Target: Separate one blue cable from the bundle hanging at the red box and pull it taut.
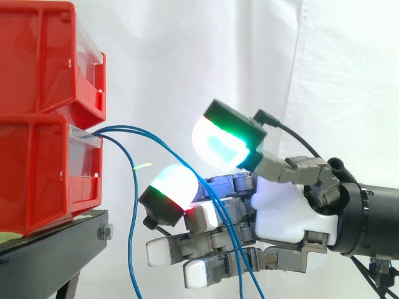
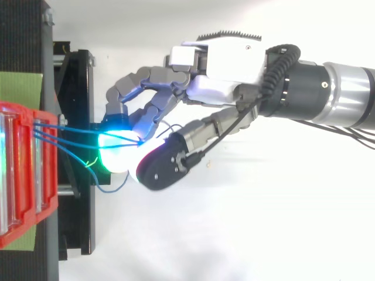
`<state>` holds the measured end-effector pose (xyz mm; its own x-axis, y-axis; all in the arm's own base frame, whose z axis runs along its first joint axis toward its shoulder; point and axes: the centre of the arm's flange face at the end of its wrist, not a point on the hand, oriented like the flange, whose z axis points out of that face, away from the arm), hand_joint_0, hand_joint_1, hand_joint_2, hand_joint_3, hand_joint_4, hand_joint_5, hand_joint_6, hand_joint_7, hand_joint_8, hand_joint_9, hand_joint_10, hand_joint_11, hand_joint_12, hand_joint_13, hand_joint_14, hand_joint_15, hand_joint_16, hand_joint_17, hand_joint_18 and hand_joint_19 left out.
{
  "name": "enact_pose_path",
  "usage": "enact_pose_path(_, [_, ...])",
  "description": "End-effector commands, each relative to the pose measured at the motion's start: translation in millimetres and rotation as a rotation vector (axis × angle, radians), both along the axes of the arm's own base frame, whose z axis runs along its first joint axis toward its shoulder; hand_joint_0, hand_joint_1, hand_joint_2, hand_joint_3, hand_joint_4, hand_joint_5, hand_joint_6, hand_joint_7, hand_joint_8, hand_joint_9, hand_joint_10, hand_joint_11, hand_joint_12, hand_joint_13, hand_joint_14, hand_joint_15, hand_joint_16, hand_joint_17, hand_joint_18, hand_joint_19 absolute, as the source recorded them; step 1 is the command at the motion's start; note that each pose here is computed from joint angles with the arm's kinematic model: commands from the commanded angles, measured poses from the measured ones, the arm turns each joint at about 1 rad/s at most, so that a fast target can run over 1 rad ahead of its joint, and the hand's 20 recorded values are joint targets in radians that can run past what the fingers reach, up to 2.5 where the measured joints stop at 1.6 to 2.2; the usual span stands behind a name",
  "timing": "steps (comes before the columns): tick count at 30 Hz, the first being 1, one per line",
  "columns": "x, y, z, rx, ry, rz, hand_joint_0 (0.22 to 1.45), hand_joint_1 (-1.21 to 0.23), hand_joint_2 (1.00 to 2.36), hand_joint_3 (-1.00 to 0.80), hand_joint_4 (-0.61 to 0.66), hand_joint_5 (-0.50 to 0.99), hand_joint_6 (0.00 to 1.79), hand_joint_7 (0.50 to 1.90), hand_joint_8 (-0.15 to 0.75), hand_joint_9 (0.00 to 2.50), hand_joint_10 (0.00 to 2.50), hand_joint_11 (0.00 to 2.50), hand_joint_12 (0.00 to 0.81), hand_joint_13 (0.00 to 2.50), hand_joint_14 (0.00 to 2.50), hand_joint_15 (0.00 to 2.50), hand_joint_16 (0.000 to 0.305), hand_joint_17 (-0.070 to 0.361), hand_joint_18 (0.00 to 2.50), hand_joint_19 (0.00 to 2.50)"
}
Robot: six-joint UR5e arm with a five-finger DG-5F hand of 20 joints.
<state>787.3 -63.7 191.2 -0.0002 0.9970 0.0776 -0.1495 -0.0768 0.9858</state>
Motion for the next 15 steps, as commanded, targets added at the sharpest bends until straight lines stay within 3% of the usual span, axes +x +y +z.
enact_pose_path(1, [0.3,0.8,0.9,-0.001,-0.001,0.001,0.54,-0.51,1.00,-0.50,0.25,-0.18,0.91,1.21,0.441,1.02,0.02,0.84,0.347,0.81,0.01,0.38,0.044,0.098,0.94,0.39])
enact_pose_path(4, [-0.2,0.7,-1.2,-0.008,0.003,0.000,0.62,-0.40,1.00,-0.50,0.23,-0.17,0.90,1.26,0.431,1.06,0.02,0.84,0.335,0.81,0.01,0.38,0.042,0.095,0.94,0.42])
enact_pose_path(6, [-0.1,1.9,0.0,-0.011,0.002,0.001,0.63,-0.45,1.01,-0.39,0.22,-0.16,0.89,1.30,0.429,1.07,0.02,0.85,0.336,0.82,0.01,0.40,0.042,0.094,0.94,0.44])
enact_pose_path(8, [0.4,2.0,0.9,-0.023,-0.001,-0.001,0.61,-0.57,1.02,-0.18,0.25,-0.16,0.90,1.35,0.449,1.08,0.02,0.86,0.345,0.82,0.02,0.40,0.043,0.098,0.96,0.44])
enact_pose_path(10, [0.7,1.8,1.2,-0.027,-0.004,-0.003,0.61,-0.64,1.02,-0.10,0.26,-0.16,0.90,1.36,0.462,1.08,0.02,0.88,0.353,0.83,0.01,0.40,0.045,0.100,0.97,0.43])
enact_pose_path(15, [0.8,2.9,0.0,-0.031,-0.002,-0.004,0.64,-0.74,1.03,-0.03,0.14,-0.17,0.92,1.36,0.441,1.04,0.02,0.94,0.365,0.82,0.02,0.43,0.046,0.103,0.96,0.44])
